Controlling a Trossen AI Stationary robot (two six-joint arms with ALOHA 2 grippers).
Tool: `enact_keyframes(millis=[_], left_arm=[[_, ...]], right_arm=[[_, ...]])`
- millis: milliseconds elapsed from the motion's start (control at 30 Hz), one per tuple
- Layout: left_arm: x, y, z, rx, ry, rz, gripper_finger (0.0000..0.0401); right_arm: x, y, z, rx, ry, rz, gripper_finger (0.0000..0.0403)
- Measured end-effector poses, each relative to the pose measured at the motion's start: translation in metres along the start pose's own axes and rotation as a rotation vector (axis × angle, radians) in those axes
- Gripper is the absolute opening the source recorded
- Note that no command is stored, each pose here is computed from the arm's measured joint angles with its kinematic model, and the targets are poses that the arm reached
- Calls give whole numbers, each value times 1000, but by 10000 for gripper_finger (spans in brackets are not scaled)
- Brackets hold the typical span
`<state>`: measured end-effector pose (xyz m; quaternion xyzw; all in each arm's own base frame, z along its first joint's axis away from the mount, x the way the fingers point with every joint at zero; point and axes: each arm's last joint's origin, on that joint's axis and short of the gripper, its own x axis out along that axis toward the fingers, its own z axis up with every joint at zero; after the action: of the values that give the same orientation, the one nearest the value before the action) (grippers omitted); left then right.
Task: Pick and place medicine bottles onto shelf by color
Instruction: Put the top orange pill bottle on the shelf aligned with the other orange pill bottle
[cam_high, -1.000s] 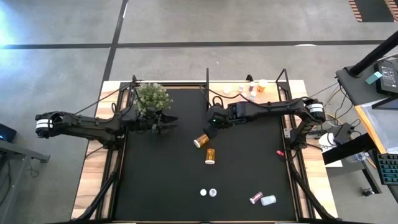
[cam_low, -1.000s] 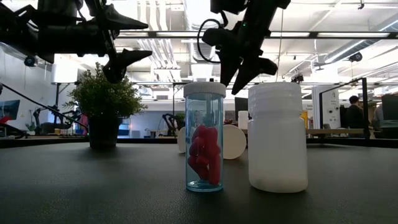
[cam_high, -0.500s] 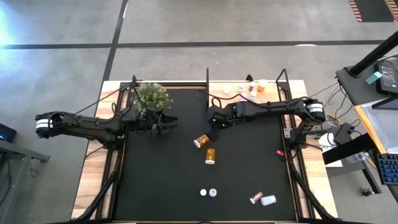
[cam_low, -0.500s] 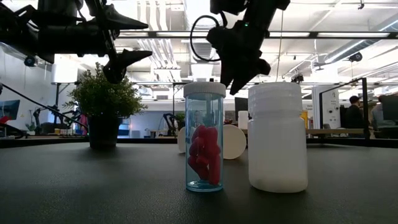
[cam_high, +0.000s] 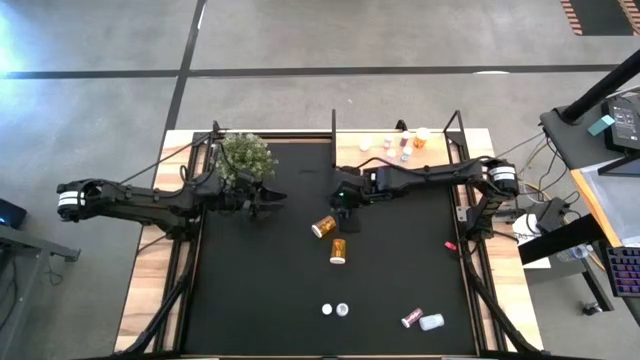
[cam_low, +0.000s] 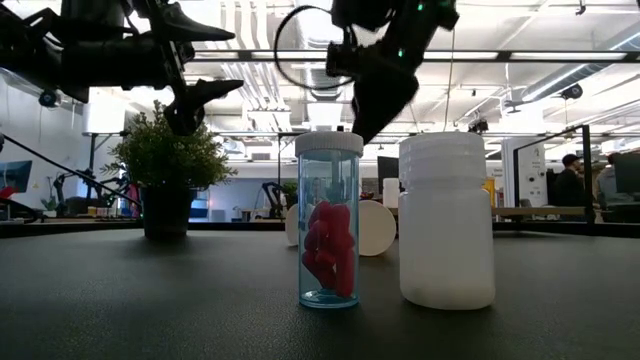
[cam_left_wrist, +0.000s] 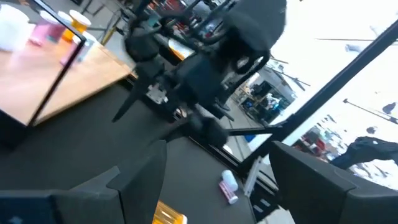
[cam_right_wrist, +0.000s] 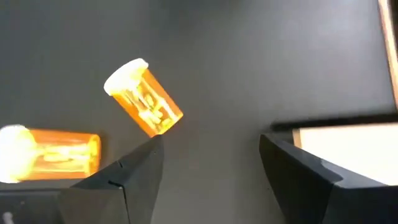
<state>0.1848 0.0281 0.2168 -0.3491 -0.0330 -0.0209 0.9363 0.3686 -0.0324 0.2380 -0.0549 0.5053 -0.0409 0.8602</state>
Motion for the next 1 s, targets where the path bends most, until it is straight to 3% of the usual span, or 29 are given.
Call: enact_keyframes(millis=[200, 300, 433, 1000], left_arm=[[0, -2, -2, -114, 55, -57, 267], [0, -4, -3, -157, 88, -85, 267], [0, -7, -6, -160, 104, -102, 267], [1, -9, -8, -185, 116, -112, 267]], right_arm=[[22, 4, 1, -180, -13, 63, 241], [22, 3, 7, -190, -76, 68, 238], [26, 7, 10, -206, -144, 192, 239], [83, 13, -3, -258, -57, 235, 240]])
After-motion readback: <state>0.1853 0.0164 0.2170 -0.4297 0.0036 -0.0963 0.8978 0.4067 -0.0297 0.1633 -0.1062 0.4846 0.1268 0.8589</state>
